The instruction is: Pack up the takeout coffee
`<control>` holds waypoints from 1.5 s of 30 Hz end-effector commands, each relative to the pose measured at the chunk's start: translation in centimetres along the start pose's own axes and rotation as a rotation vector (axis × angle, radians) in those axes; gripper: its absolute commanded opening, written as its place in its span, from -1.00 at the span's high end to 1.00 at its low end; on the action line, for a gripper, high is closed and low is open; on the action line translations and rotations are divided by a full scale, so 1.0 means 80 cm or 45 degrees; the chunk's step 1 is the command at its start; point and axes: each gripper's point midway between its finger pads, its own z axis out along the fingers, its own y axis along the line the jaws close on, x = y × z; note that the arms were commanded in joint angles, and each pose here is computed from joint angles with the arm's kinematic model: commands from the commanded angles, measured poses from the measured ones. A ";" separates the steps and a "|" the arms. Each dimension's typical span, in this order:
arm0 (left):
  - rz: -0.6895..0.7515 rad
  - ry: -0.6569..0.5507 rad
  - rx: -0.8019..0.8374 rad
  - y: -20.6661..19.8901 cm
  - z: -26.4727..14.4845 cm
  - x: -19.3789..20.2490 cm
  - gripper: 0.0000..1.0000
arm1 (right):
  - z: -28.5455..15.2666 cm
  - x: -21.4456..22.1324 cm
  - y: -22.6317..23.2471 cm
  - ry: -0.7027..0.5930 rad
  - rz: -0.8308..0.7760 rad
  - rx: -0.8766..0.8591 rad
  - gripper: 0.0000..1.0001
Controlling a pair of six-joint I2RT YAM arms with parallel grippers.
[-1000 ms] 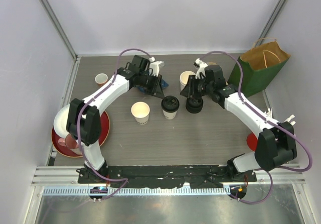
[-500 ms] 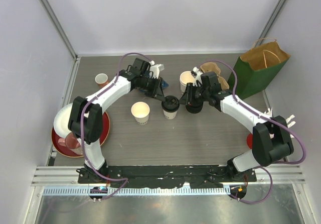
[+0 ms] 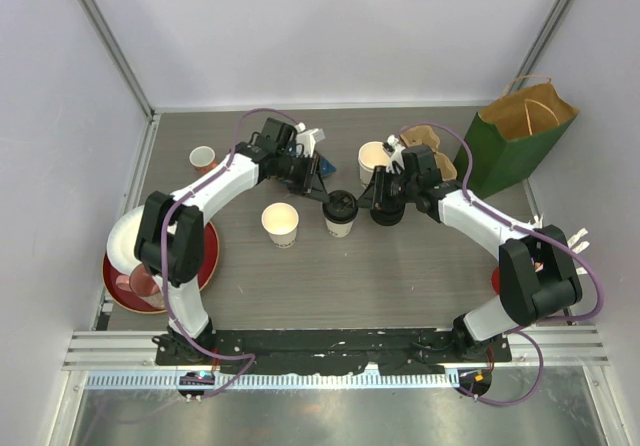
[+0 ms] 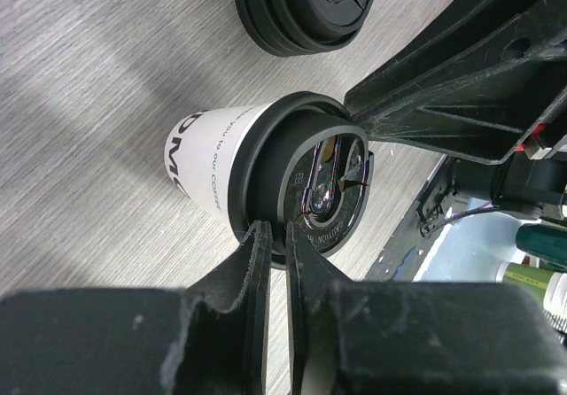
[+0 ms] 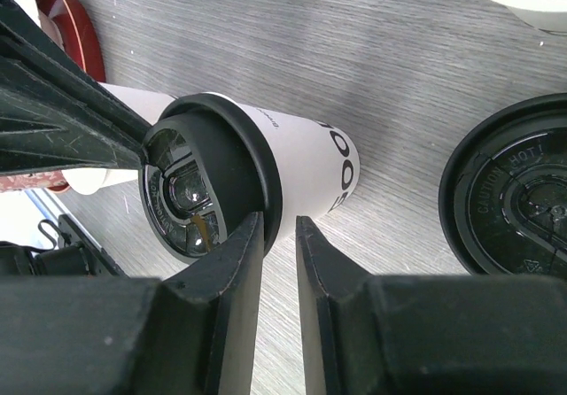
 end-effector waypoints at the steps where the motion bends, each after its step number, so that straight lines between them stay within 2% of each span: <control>1: -0.096 0.103 -0.032 0.024 0.025 0.039 0.77 | 0.013 0.023 -0.008 0.037 0.033 -0.009 0.48; 11: -0.224 0.196 -0.036 0.045 0.043 0.075 0.94 | 0.016 0.045 -0.028 0.070 0.057 0.046 0.55; 14: -0.198 0.144 0.019 0.028 0.033 0.058 0.85 | 0.014 0.042 -0.028 0.054 0.045 0.056 0.55; 18: -0.074 0.048 0.093 -0.009 0.006 0.017 0.66 | 0.010 0.036 -0.028 0.058 0.025 0.077 0.56; 23: 0.018 -0.008 0.103 -0.025 -0.011 -0.002 0.55 | 0.004 0.021 -0.022 0.027 -0.008 0.080 0.56; 35: 0.044 -0.098 0.073 -0.015 -0.045 -0.031 0.44 | -0.001 0.006 -0.012 0.004 -0.036 0.073 0.56; 45: -0.075 0.005 0.035 0.019 -0.009 -0.005 0.49 | -0.005 -0.001 -0.007 -0.009 -0.050 0.067 0.55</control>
